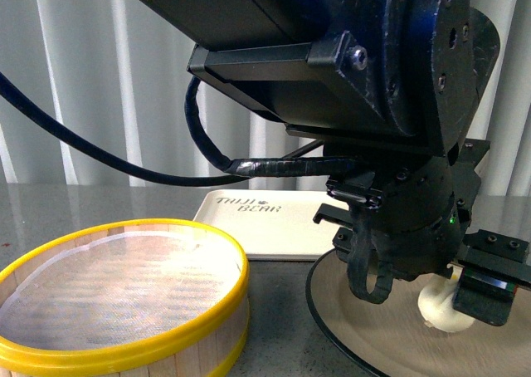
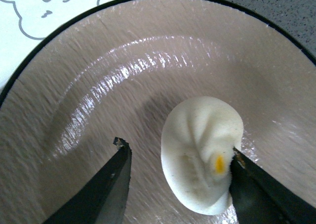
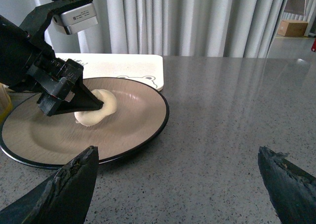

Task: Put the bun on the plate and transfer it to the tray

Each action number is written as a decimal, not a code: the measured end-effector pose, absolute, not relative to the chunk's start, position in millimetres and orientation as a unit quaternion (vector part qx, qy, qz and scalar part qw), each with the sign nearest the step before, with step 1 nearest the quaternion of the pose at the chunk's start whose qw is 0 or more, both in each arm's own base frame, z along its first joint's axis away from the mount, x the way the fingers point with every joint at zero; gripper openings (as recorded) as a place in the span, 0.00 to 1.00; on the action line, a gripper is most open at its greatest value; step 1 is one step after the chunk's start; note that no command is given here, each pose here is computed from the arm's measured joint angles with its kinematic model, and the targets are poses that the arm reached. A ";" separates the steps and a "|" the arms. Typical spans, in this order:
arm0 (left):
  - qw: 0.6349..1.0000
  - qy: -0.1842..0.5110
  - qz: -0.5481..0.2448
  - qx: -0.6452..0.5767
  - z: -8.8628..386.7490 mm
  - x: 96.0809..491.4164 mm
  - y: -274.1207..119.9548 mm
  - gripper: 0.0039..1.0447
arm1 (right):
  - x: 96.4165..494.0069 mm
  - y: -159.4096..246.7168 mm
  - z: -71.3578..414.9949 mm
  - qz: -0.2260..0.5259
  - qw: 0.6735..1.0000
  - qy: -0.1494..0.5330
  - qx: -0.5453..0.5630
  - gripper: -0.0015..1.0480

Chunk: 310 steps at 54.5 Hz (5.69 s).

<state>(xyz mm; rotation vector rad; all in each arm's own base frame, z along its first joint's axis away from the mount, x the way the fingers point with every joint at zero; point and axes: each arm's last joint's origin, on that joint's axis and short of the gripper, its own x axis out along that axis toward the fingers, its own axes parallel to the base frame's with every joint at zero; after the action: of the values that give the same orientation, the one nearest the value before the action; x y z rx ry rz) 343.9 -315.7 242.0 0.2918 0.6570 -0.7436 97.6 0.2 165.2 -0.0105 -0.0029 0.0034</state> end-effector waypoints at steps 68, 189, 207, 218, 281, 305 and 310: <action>0.931 0.294 -0.148 -0.159 297.2 417.4 -155.1 0.94 | 97.6 0.2 165.2 0.002 1.000 -0.001 -0.005 0.92; 1.000 -0.009 -0.001 -0.004 172.5 134.5 -0.2 0.04 | 97.6 0.2 165.2 0.002 1.000 -0.002 -0.005 0.92; 1.000 -0.014 0.000 -0.004 175.6 121.7 -0.2 0.04 | 97.6 0.2 165.2 0.002 1.000 -0.002 -0.005 0.92; 1.000 -0.015 0.000 -0.004 175.9 115.6 -0.2 0.04 | 97.6 0.2 165.2 0.002 1.000 -0.002 -0.005 0.92; 1.000 -0.011 -0.001 -0.004 172.2 96.3 -0.2 0.75 | 97.6 0.2 165.2 0.002 1.000 -0.002 -0.005 0.92; 1.000 -0.011 -0.001 -0.002 172.2 96.3 -0.2 0.94 | 97.6 0.2 165.2 0.002 1.000 -0.002 -0.005 0.92; 1.000 -0.011 0.000 -0.003 172.2 96.3 -0.1 0.94 | 97.8 0.3 168.4 -0.073 0.990 0.109 0.059 0.92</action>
<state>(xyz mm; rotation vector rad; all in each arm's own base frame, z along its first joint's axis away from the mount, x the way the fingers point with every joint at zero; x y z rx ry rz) 96.3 -0.1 172.2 -0.0052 -0.0227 -0.0008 97.8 0.3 168.4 0.1184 0.2181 -0.1472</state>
